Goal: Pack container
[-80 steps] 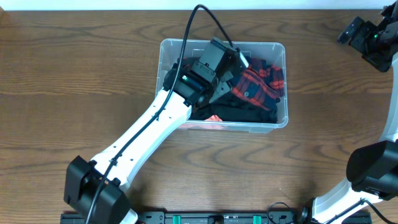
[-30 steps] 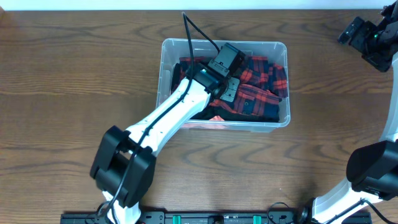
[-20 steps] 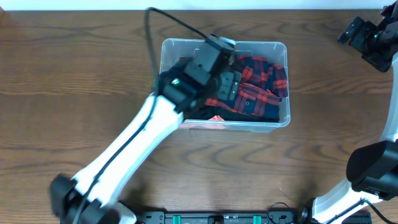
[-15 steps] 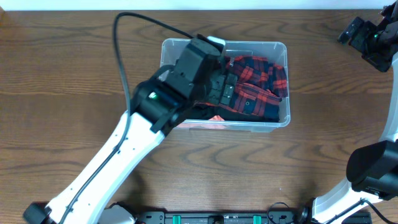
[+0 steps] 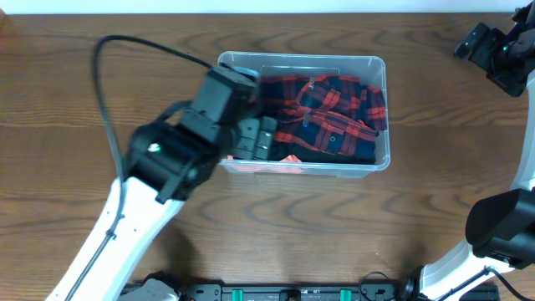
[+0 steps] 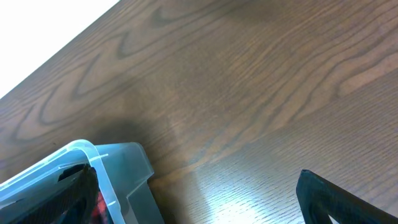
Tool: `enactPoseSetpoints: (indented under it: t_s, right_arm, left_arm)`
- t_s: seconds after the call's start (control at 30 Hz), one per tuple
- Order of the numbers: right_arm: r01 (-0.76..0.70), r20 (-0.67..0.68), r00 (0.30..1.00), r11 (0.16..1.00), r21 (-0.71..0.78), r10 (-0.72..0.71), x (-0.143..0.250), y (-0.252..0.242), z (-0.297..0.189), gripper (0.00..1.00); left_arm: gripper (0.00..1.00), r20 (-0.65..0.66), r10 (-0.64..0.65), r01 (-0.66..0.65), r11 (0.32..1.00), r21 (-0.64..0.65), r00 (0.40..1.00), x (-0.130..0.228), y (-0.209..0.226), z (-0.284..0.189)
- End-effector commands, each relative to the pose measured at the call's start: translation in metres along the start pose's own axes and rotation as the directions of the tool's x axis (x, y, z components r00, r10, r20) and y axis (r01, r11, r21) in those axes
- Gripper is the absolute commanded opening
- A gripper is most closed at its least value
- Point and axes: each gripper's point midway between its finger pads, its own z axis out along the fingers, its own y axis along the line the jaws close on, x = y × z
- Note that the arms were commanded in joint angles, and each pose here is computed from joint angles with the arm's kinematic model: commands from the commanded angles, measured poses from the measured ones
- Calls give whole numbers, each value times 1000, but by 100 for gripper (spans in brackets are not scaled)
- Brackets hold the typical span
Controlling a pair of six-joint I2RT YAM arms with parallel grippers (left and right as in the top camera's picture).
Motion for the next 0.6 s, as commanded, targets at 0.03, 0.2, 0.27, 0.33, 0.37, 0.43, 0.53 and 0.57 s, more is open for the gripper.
enactPoseSetpoints:
  t_s: [0.03,0.2,0.27,0.33,0.37,0.43,0.53,0.57]
  right_arm:
    - [-10,-3,1000,1000,0,10,0,0,2,99]
    - [-10,-3,1000,1000,0,10,0,0,2,99]
    - [-10,-3,1000,1000,0,10,0,0,2,99]
    - [-10,-3,1000,1000,0,10,0,0,2,99]
    - [-10,-3,1000,1000,0,10,0,0,2,99]
    - [-10,-3,1000,1000,0,10,0,0,2,99]
    - [-10,-3,1000,1000,0,10,0,0,2,99]
    - [-10,-3,1000,1000,0,10,0,0,2,99]
  left_arm:
    - [98,99,-79,88,992,-95,992,-10,44,-22]
    - [98,318,-167,216,968,-125,933,-22,95,-45]
    - [98,413,-196,264,958,-114,889,-20,113,-53]
    - [98,499,-216,303,948,-101,839,-15,128,-59]
    - [98,542,-219,317,944,-93,812,-11,134,-62]
    - [98,614,-213,331,940,-83,760,-2,142,-66]
    - [98,702,-191,344,935,-82,686,14,149,-70]
    - [98,721,-185,347,934,-82,668,20,150,-70]
